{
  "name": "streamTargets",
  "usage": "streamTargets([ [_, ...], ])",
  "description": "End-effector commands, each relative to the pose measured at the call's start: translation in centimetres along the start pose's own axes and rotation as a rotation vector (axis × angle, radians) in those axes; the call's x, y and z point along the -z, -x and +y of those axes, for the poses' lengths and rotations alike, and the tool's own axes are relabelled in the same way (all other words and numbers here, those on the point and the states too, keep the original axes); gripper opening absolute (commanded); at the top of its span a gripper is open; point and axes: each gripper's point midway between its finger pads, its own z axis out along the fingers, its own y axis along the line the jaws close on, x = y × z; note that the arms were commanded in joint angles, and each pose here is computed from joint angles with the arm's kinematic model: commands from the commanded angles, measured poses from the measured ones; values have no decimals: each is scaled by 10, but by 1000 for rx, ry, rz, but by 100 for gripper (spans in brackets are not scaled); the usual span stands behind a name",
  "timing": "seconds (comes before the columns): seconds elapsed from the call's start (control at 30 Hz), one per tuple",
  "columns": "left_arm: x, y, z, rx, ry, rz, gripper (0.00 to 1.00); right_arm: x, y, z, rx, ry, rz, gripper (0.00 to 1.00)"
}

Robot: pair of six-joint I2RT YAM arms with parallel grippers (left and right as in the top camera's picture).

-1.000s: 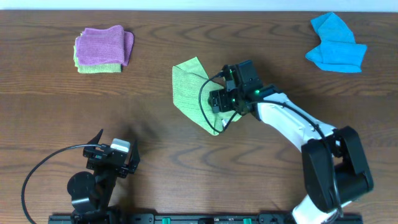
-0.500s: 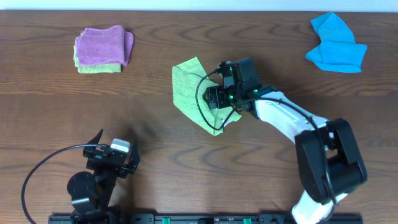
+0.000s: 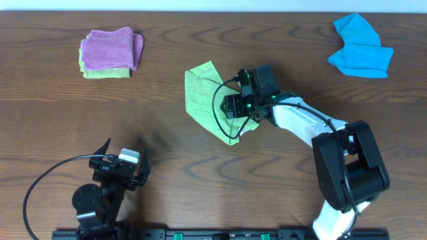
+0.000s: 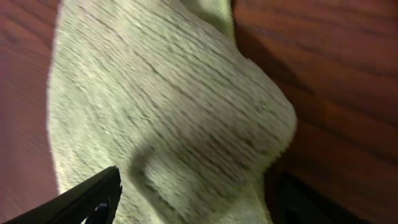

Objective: Fold the cloth
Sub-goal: 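Grasp the yellow-green cloth edge with the right gripper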

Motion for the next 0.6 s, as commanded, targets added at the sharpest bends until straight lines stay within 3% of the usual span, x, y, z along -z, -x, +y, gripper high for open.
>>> streamTargets([
  [0.0,-3,-8,-7,11,-27,14,95,1,2,7,-26,59,-3,78],
  [0.27,-3,-8,-7,11,-27,14,95,2,10,19,-22,121,-33,72],
  [0.33,-3,-8,-7,11,-27,14,95,2,12,23,-19,142,-39,63],
  [0.37,-3,-8,-7,11,-27,14,95,2,13,24,-20,152,-41,40],
  [0.4,-3,-8,-7,11,-27,14,95,2,13,24,-32,152,-41,24],
  [0.57,-3,-8,-7,11,-27,14,95,2,14,24,-33,152,-43,11],
])
